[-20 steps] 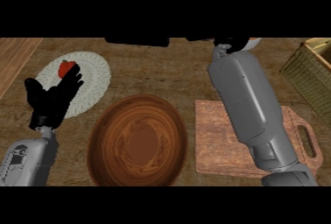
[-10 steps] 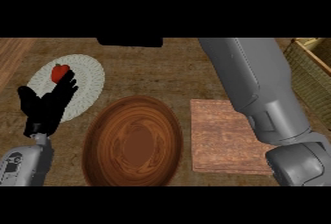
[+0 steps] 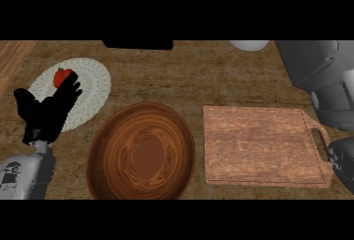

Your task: Pick the cupcake from the cutting board and place it in the basket

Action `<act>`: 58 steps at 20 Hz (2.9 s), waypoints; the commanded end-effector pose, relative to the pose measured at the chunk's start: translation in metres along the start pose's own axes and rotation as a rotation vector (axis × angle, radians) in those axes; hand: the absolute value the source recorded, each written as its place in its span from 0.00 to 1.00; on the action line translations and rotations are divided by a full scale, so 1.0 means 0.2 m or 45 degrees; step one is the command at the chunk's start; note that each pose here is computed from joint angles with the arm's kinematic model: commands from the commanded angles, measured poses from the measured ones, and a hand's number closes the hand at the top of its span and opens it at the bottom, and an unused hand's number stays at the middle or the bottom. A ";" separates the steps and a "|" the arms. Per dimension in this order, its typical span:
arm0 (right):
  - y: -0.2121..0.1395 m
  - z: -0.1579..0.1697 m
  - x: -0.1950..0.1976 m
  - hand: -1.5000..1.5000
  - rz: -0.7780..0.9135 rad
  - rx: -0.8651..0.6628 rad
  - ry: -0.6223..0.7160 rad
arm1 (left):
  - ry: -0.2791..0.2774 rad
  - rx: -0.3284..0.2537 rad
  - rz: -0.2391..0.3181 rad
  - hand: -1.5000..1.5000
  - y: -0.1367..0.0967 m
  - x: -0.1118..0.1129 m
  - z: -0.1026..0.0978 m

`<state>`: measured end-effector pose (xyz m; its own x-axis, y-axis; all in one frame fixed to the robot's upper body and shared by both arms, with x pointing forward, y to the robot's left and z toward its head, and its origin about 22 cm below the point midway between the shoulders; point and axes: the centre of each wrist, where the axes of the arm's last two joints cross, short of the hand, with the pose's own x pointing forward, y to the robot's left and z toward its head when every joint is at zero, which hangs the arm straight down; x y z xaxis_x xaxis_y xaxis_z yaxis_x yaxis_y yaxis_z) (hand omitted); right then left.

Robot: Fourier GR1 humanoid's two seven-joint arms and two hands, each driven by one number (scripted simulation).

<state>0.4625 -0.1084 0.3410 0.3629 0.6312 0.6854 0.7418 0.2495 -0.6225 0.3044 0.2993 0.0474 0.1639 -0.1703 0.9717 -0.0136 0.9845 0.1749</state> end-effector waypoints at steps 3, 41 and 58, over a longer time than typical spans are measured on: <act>-0.12 -0.26 -0.08 1.00 0.087 -0.107 0.158 | -0.009 0.019 0.014 0.50 0.01 -0.02 0.00; -0.01 -0.66 -1.12 0.00 0.101 -0.343 0.321 | 0.032 0.051 0.018 0.50 0.08 -0.08 0.05; -0.51 -0.75 -1.25 0.00 -0.456 -0.641 0.502 | 0.072 0.132 0.013 0.50 0.18 -0.12 0.13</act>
<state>0.4042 -0.3964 0.2833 0.2038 0.2599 0.9439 0.9788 -0.0743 -0.1909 0.2807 0.3264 0.0334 0.2133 -0.1533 0.9649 -0.1040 0.9784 0.1784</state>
